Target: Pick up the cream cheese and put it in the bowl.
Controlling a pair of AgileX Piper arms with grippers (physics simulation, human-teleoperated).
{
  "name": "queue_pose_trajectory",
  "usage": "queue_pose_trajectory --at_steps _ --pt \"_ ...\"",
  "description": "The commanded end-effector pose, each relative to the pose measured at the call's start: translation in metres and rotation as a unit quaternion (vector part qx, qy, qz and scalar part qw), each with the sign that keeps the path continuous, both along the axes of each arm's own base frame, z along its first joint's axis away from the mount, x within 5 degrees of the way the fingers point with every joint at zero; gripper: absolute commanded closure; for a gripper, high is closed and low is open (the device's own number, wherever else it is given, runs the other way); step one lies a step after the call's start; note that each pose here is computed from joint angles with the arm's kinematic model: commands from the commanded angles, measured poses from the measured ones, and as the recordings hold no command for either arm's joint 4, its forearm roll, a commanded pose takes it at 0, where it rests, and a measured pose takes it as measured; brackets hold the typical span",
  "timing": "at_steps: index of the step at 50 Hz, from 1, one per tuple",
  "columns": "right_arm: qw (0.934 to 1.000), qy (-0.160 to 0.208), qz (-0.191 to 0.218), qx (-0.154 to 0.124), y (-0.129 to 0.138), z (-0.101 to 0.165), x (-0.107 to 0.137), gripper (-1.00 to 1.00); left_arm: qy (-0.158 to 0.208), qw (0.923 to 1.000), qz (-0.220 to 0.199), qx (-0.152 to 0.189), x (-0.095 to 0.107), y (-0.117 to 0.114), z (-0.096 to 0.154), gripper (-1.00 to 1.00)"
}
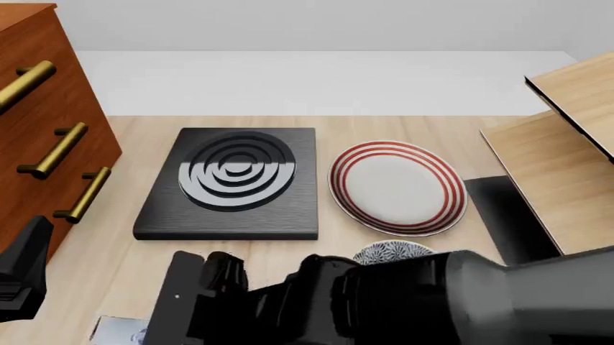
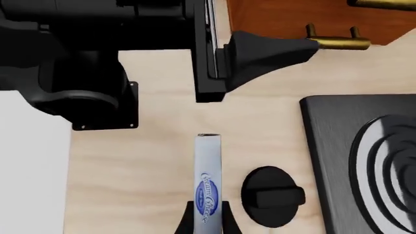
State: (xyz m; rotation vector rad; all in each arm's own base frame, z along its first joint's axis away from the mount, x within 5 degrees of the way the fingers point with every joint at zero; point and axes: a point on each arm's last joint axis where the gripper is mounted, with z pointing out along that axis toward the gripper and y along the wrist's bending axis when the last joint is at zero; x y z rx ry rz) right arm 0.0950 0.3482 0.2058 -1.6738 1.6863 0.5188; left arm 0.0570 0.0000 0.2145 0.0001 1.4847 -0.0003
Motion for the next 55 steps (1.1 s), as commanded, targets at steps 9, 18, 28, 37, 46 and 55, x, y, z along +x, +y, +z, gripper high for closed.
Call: queue_pose_trajectory --at_steps 9,18,28,37,46,55 --pt "0.9986 -0.001 -0.046 0.025 -0.061 0.032 0.009 1.0 0.0 1.0 0.0 0.0 0.0 0.0 0.0 -1.0" --pt "0.9969 -0.015 -0.073 0.027 -0.096 0.047 0.018 1.0 0.0 1.0 0.0 0.0 0.0 0.0 0.0 -1.0" --pt "0.9937 -0.028 -0.104 0.03 -0.131 0.068 0.024 1.0 0.0 1.0 0.0 0.0 0.0 0.0 0.0 -1.0" --pt "0.9902 -0.04 -0.13 0.031 -0.157 0.083 0.027 1.0 0.0 1.0 0.0 0.0 0.0 0.0 0.0 -1.0" --pt "0.9851 -0.042 -0.162 0.039 -0.182 0.083 0.026 1.0 0.0 1.0 0.0 0.0 0.0 0.0 0.0 -1.0" --pt "0.9776 -0.04 -0.2 0.053 -0.204 0.08 0.024 1.0 0.0 1.0 0.0 0.0 0.0 0.0 0.0 -1.0"
